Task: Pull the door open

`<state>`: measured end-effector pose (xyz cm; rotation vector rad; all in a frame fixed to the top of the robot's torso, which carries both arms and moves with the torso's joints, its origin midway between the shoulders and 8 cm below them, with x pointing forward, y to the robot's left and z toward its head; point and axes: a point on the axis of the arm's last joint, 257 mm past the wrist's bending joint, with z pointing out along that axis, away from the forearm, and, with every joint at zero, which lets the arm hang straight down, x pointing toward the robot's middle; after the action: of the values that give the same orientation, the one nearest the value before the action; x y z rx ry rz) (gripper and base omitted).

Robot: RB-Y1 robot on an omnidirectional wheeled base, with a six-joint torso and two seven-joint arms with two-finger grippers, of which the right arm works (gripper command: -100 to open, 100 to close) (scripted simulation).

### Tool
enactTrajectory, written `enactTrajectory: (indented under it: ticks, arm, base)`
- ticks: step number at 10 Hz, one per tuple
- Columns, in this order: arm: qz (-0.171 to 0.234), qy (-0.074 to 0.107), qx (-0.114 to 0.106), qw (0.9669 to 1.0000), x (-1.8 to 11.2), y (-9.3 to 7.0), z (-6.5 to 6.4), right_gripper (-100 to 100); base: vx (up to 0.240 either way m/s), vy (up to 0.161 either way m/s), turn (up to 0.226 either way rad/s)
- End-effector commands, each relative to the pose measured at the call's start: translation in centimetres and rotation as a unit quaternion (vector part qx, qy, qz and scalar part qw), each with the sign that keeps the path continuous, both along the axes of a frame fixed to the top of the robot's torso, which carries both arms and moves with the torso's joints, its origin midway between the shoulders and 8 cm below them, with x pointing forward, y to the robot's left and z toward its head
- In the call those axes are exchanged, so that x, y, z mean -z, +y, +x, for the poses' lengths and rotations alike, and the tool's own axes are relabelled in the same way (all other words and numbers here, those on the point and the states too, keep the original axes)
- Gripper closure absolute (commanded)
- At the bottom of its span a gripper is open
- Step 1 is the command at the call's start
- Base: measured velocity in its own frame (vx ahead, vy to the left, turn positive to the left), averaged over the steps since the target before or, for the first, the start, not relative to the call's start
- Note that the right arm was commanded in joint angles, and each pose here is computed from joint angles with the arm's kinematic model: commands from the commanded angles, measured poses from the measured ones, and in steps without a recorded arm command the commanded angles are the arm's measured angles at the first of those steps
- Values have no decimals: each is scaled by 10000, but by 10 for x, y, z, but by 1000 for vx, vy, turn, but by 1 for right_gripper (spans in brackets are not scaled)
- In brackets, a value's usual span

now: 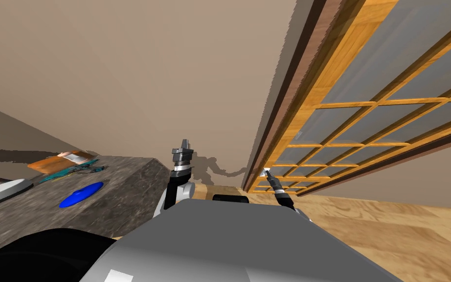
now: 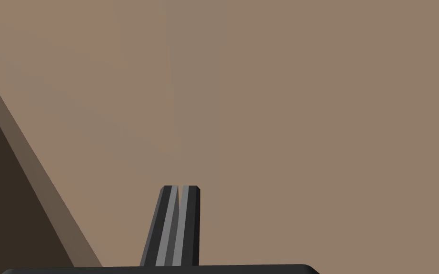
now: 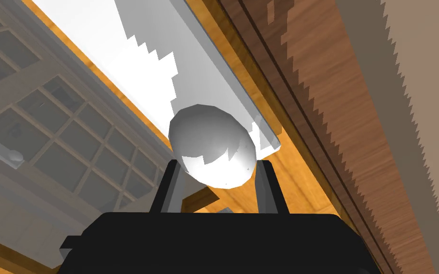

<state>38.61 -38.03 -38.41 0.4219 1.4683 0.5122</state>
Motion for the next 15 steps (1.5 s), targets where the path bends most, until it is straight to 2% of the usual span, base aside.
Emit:
enactTrajectory:
  ticks: [1, 3, 4, 6, 7, 8, 9, 11, 12, 14, 15]
  arm:
    - [204, 43, -47, 9998, 5, 8, -1, 100]
    - [583, 40, -6, 9983, 4, 7, 1, 100]
    - [625, 41, -9, 9980, 4, 7, 1, 100]
    - [1017, 34, 34, 9948, 3, 5, 3, 100]
    - [1088, 36, 29, 9941, 3, 5, 3, 100]
    - [1300, 31, 49, 9915, 3, 4, 4, 100]
    - [1319, 32, 47, 9912, 3, 4, 4, 100]
    - [1713, 18, 86, 9852, 2, 2, 6, 100]
    - [1779, 20, 82, 9840, 2, 2, 6, 100]
    - [2169, 2, 122, 9761, 1, 0, 8, 100]
    - [2257, 3, 116, 9741, 1, 0, 8, 100]
  base:
    - [-34, -24, 39]
    - [-40, -20, 76]
    - [-31, -23, 27]
    - [-38, -23, 61]
    - [-42, -18, 56]
    - [-35, -21, 63]
    - [-23, -20, 28]
    - [-36, -20, 64]
    - [-39, -21, 42]
    - [-40, -25, 73]
    - [-42, -22, 37]
